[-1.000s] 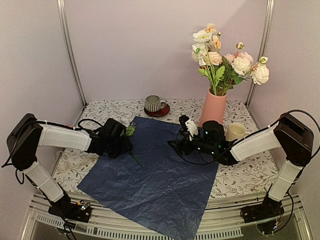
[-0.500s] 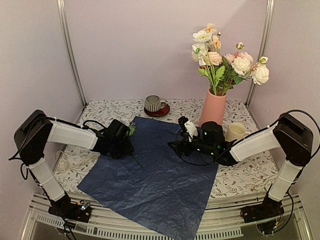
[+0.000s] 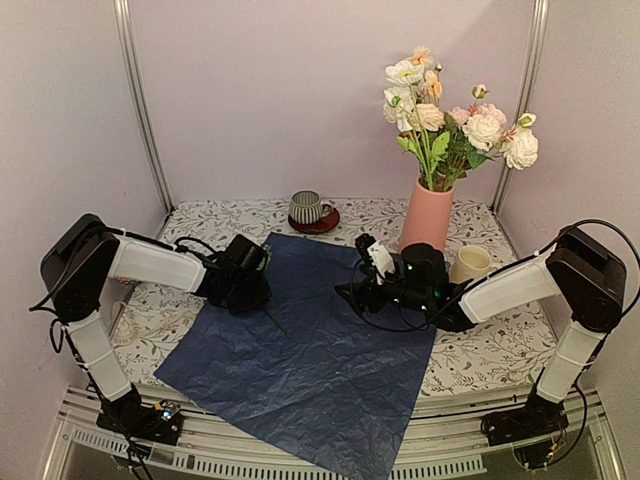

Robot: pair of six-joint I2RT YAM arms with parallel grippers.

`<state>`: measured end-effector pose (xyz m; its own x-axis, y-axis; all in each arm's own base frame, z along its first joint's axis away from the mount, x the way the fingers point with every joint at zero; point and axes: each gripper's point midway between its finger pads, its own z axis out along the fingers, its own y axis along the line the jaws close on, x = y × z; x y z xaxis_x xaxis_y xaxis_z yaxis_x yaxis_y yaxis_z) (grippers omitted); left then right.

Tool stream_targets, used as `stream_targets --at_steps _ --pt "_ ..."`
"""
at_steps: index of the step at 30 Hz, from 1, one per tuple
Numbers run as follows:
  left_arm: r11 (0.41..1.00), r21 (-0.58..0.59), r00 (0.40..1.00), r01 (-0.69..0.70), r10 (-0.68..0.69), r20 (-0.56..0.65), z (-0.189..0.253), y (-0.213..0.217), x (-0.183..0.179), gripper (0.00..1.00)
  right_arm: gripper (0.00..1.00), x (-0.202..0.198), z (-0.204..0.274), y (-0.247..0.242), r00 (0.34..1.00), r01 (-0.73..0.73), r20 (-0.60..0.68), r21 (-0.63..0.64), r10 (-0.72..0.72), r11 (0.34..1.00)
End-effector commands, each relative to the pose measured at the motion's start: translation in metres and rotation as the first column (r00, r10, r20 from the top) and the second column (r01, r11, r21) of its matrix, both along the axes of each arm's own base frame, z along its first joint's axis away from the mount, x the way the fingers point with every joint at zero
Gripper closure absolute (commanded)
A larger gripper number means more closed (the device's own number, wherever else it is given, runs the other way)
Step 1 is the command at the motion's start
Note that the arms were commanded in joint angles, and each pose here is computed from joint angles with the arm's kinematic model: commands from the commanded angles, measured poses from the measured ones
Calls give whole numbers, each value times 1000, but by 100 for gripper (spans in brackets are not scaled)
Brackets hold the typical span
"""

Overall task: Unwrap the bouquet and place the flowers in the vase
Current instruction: Pick up the fake flower from the flattened wrapping paper.

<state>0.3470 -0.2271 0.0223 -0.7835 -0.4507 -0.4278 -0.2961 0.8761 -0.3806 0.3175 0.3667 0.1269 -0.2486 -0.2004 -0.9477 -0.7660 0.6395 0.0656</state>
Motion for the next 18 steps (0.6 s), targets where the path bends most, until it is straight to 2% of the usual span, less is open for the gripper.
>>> stream_targets --at_steps 1,7,13,18 --pt "999 34 1000 -28 28 2 1 1 5 79 14 5 1 5 1000 10 14 -6 -10 1000" --pt "996 83 999 -40 38 31 15 4 3 100 14 5 0 6 1000 14 13 -9 -14 1000" --pt "994 99 996 -49 41 83 42 10 0 100 14 5 -1 7 1000 13 11 -11 -13 1000" --pt "993 115 981 -22 0 194 88 8 -4 100 14 5 -2 8 1000 12 10 -14 -12 1000"
